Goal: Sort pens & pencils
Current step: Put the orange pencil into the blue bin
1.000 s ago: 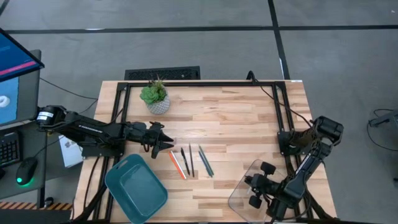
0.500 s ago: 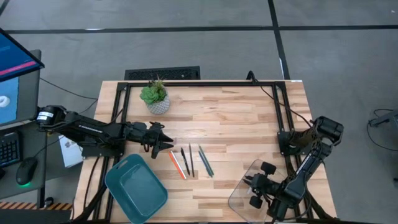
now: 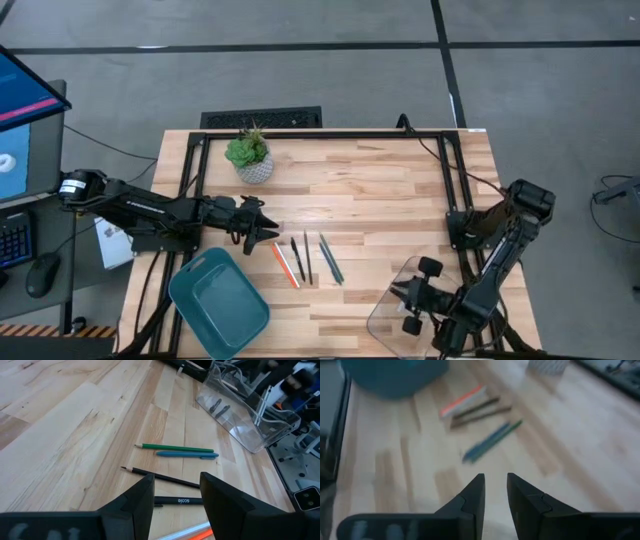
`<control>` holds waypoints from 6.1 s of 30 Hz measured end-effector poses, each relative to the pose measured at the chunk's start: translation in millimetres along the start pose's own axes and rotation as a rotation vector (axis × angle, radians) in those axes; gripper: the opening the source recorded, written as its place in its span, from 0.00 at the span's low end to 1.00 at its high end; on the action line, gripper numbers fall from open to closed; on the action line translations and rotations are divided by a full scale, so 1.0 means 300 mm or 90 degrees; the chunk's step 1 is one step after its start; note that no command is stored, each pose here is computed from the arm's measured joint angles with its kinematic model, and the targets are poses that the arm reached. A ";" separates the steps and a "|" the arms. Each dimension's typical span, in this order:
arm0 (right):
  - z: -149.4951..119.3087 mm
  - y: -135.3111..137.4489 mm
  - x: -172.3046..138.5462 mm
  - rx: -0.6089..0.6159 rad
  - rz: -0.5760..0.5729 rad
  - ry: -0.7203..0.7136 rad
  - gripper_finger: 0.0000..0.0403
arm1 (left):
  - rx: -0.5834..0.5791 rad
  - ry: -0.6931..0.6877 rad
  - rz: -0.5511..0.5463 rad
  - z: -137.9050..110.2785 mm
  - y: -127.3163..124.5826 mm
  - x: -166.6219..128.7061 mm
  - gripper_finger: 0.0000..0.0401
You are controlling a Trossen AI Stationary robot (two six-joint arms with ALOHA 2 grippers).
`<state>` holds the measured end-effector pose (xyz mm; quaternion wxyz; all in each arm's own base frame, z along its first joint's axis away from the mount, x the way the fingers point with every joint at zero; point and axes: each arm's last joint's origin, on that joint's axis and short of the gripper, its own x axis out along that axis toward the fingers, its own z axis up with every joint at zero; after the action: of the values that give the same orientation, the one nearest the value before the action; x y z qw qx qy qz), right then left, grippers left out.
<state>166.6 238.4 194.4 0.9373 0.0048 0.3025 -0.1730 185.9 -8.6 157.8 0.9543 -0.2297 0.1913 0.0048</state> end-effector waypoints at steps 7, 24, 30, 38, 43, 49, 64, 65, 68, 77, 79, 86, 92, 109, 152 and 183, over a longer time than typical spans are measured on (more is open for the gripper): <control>0.131 -0.074 -0.015 0.058 -0.018 -0.070 0.26 | 0.000 0.000 0.000 0.000 0.000 0.000 0.37; 0.301 -0.156 0.159 0.191 -0.081 -0.092 0.26 | 0.000 0.000 0.000 0.000 0.000 0.000 0.37; 0.345 -0.188 0.212 0.223 -0.095 -0.098 0.24 | 0.000 0.000 0.000 0.000 0.000 0.000 0.37; 0.331 -0.179 0.304 0.231 -0.132 -0.095 0.24 | 0.000 -0.003 -0.002 0.001 -0.001 0.000 0.37; 0.290 -0.156 0.416 0.204 -0.167 -0.078 0.24 | 0.000 -0.006 -0.003 0.004 -0.002 0.000 0.37; 0.295 -0.181 0.468 0.223 -0.195 -0.077 0.24 | 0.009 -0.006 -0.003 0.004 -0.002 0.000 0.37; 0.310 -0.216 0.494 0.226 -0.218 -0.073 0.24 | -0.002 -0.048 0.019 0.019 -0.003 -0.001 0.37; 0.309 -0.216 0.494 0.225 -0.219 -0.073 0.24 | -0.003 -0.043 0.009 0.018 -0.005 -0.001 0.37; 0.310 -0.216 0.494 0.212 -0.219 -0.070 0.24 | 0.010 -0.018 -0.038 0.014 -0.011 -0.001 0.37; 0.313 -0.224 0.499 0.214 -0.224 -0.070 0.24 | 0.065 0.065 -0.109 -0.015 -0.014 -0.002 0.37; 0.313 -0.225 0.501 0.215 -0.225 -0.070 0.24 | 0.080 0.094 -0.095 -0.030 -0.006 -0.003 0.37; 0.314 -0.226 0.501 0.199 -0.227 -0.067 0.24 | 0.087 0.141 -0.048 -0.057 0.012 -0.006 0.37; 0.314 -0.226 0.501 0.182 -0.227 -0.064 0.24 | 0.090 0.155 -0.046 -0.062 0.014 -0.007 0.37; 0.309 -0.242 0.507 0.169 -0.243 -0.051 0.24 | 0.183 0.246 0.053 0.093 -0.038 0.016 0.37; 0.300 -0.246 0.503 0.151 -0.251 -0.037 0.24 | 0.280 0.469 -0.032 0.058 -0.091 0.216 0.37; 0.297 -0.249 0.502 0.144 -0.255 -0.031 0.24 | 0.430 0.526 -0.011 -0.025 -0.075 0.275 0.37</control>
<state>306.4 109.6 188.6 0.8848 0.0451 0.2533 -0.3884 261.9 -38.6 131.2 0.8203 0.1061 0.5401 -0.1555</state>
